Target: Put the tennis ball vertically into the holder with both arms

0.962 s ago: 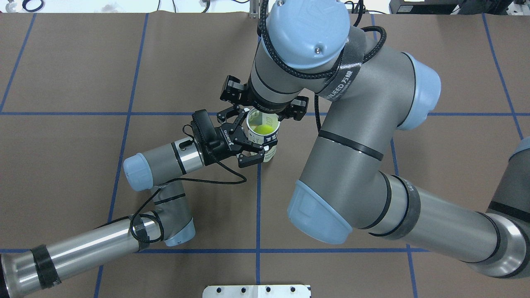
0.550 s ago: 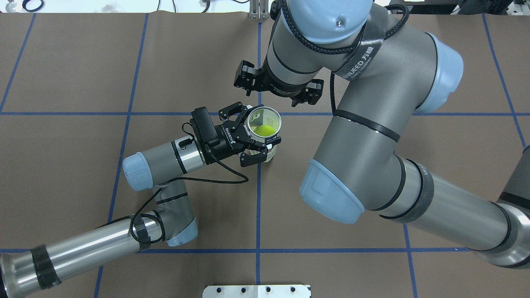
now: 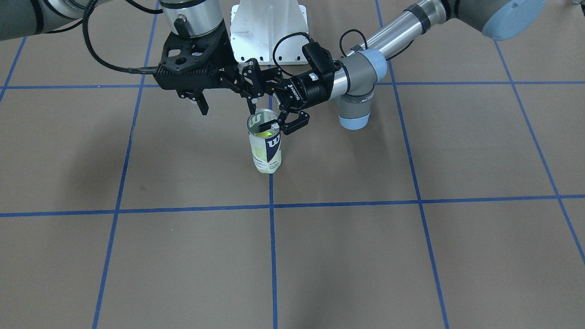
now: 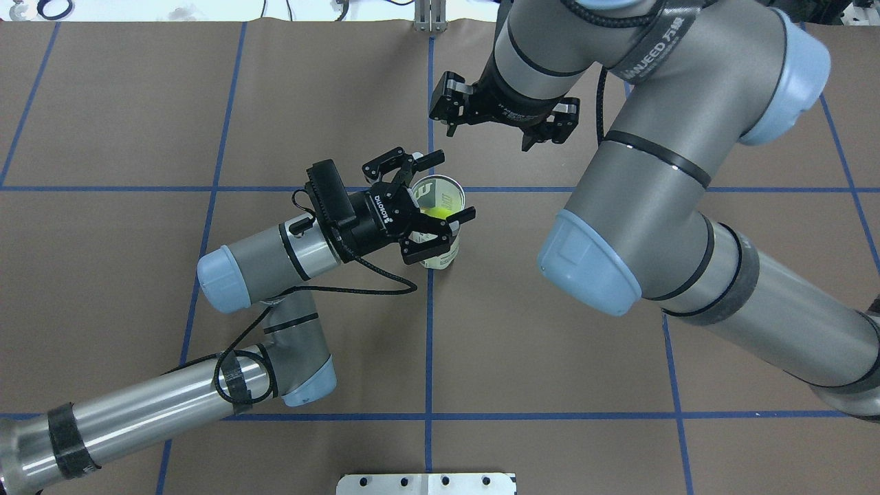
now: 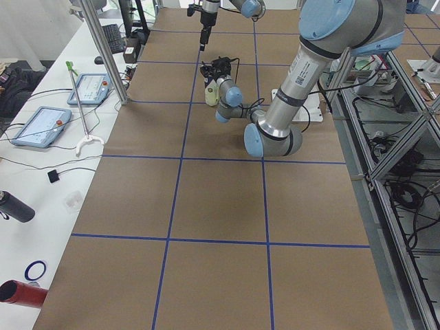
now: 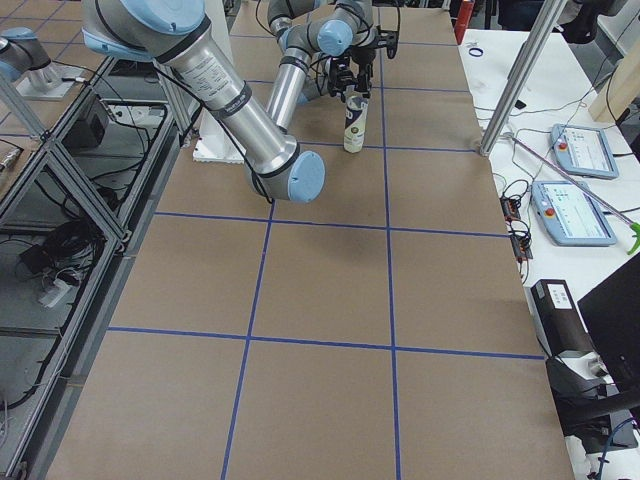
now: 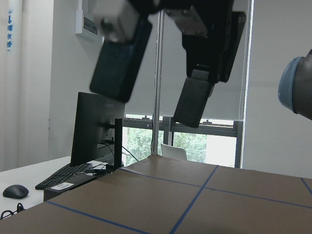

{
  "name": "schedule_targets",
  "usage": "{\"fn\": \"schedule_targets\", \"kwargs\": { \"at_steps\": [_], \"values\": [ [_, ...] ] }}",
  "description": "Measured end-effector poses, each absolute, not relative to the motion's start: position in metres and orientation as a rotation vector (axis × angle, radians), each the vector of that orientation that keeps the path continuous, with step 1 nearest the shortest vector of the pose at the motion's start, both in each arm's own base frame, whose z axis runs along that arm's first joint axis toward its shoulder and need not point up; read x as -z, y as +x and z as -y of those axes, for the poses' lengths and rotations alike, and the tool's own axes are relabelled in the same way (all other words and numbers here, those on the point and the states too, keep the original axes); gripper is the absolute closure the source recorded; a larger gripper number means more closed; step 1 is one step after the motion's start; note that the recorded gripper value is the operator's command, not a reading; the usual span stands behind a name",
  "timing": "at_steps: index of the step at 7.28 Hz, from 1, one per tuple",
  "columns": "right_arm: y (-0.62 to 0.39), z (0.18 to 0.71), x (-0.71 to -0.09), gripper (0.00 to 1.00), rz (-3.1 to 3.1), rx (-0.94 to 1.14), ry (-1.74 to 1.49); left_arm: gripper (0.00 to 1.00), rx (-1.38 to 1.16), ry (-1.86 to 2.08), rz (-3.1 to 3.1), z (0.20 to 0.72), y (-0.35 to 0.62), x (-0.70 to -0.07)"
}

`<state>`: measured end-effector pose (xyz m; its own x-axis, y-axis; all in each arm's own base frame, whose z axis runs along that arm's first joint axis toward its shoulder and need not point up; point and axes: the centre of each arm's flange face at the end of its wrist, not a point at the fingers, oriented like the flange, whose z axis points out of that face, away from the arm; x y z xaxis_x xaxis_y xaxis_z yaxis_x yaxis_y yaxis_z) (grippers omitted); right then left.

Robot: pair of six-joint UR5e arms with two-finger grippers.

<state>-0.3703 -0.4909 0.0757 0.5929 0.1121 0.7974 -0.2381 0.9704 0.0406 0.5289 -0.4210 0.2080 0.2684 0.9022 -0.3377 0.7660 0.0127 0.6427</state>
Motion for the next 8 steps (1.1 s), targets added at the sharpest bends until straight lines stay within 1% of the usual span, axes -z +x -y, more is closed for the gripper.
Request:
{"fn": "schedule_targets", "kwargs": {
  "at_steps": [2,5,8],
  "values": [
    [-0.324,0.526,-0.121,0.00,0.867,-0.149,0.167,0.01,-0.155,1.749,-1.563,0.432,0.511,-0.206],
    [-0.215,0.580,-0.232,0.00,0.753,-0.028,0.196,0.01,-0.122,1.749,-1.496,0.460,0.474,-0.237],
    [-0.115,0.589,-0.340,0.00,0.684,0.056,0.167,0.01,-0.096,1.767,-1.388,0.490,0.426,-0.277]
  ]
}}
